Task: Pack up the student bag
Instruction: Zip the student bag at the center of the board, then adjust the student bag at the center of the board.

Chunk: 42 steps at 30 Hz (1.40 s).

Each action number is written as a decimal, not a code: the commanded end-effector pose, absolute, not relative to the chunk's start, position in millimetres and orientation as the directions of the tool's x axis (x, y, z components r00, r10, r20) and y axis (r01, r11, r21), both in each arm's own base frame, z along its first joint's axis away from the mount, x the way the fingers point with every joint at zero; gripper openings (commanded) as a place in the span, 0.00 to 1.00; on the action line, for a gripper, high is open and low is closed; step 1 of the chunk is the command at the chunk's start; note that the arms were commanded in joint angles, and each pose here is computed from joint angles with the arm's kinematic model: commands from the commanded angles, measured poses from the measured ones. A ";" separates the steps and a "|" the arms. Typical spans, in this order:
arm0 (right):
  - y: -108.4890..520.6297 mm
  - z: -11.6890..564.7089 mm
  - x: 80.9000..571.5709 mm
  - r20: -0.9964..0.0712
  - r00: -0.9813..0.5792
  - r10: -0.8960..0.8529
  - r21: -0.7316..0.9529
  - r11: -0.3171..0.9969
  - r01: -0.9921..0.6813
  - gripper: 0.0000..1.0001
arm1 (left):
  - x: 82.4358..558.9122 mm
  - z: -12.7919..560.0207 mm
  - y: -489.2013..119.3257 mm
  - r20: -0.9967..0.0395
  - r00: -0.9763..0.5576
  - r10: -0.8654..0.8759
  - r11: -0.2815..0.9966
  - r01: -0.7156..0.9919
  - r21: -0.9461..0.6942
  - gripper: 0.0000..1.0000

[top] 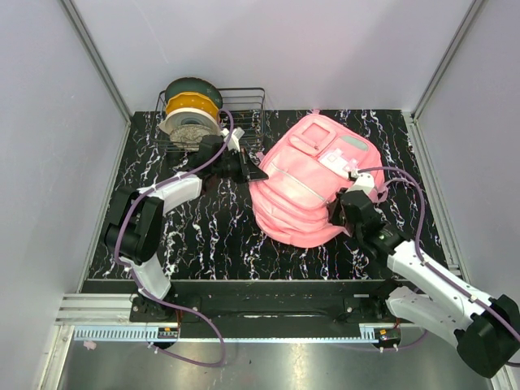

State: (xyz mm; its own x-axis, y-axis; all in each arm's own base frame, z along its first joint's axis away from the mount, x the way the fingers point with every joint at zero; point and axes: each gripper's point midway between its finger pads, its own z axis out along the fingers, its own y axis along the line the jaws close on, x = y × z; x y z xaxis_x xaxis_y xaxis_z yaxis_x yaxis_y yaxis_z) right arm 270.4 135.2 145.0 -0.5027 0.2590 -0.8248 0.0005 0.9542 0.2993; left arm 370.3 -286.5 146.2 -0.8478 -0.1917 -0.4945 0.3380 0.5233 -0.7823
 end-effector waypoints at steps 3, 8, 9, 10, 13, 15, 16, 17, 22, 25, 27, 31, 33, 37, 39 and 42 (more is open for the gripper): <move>130.3 176.4 279.0 -0.846 -0.455 0.277 0.325 0.945 -0.028 0.41 | 366.4 163.9 -278.9 -0.548 -0.821 -0.158 0.480 0.421 -0.769 0.00; 97.1 190.7 267.5 -0.830 -0.370 0.418 0.390 0.908 0.151 0.78 | 365.9 164.4 -278.1 -0.543 -0.822 -0.170 0.487 0.409 -0.772 0.00; 86.5 189.4 260.1 -0.794 -0.351 0.497 0.437 0.867 0.240 0.80 | 366.4 164.1 -277.9 -0.543 -0.822 -0.173 0.488 0.407 -0.772 0.00; 80.1 189.3 257.6 -0.782 -0.331 0.528 0.452 0.846 0.282 0.83 | 365.9 164.3 -278.0 -0.537 -0.824 -0.178 0.486 0.401 -0.777 0.00; 74.8 186.9 253.0 -0.722 -0.302 0.622 0.510 0.774 0.376 0.88 | 364.3 166.3 -278.6 -0.539 -0.821 -0.189 0.476 0.403 -0.781 0.00; 82.0 185.8 256.1 -0.683 -0.304 0.664 0.544 0.740 0.395 0.89 | 362.1 166.1 -278.3 -0.538 -0.821 -0.191 0.472 0.404 -0.784 0.00; 87.3 184.5 257.1 -0.667 -0.321 0.672 0.552 0.735 0.393 0.89 | 360.8 166.0 -278.8 -0.536 -0.823 -0.190 0.470 0.403 -0.786 0.00; 90.9 183.7 258.6 -0.658 -0.333 0.676 0.553 0.733 0.395 0.89 | 359.4 166.8 -279.3 -0.538 -0.821 -0.190 0.470 0.405 -0.784 0.00; 111.7 187.5 269.8 -0.638 -0.395 0.661 0.557 0.750 0.356 0.91 | 356.3 169.8 -281.6 -0.537 -0.822 -0.192 0.464 0.406 -0.787 0.00; 119.2 187.7 276.5 -0.620 -0.419 0.663 0.566 0.748 0.346 0.93 | 347.1 172.4 -288.8 -0.543 -0.819 -0.186 0.463 0.414 -0.784 0.00; 120.0 184.1 285.6 -0.617 -0.435 0.655 0.554 0.755 0.351 0.93 | 333.7 173.5 -299.1 -0.545 -0.822 -0.165 0.459 0.425 -0.780 0.00; 116.6 174.1 303.4 -0.590 -0.485 0.645 0.534 0.763 0.364 0.92 | 313.5 180.7 -311.7 -0.528 -0.834 -0.162 0.401 0.433 -0.807 0.00; 114.0 168.7 314.7 -0.588 -0.494 0.640 0.538 0.766 0.352 0.91 | 305.6 181.1 -315.9 -0.525 -0.837 -0.154 0.375 0.442 -0.815 0.00; 109.5 165.5 339.5 -0.538 -0.551 0.638 0.599 0.749 0.283 0.91 | 282.4 182.3 -332.5 -0.524 -0.845 -0.105 0.351 0.461 -0.815 0.00; 115.7 160.5 352.4 -0.523 -0.602 0.603 0.600 0.762 0.242 0.91 | 263.4 181.1 -348.5 -0.515 -0.855 -0.064 0.316 0.472 -0.823 0.00; 121.0 159.0 368.0 -0.517 -0.656 0.550 0.588 0.785 0.195 0.91 | 243.8 186.4 -371.4 -0.502 -0.864 -0.033 0.246 0.480 -0.842 0.00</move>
State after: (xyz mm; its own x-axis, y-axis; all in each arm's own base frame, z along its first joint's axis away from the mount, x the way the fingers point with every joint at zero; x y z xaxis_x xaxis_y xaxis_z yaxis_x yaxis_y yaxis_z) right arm 328.9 92.4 132.6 -0.5958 0.6384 -0.4873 0.3999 0.7620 0.5093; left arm 306.3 -324.2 152.7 -0.8551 -0.1851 -0.4843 0.3567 0.4678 -0.8087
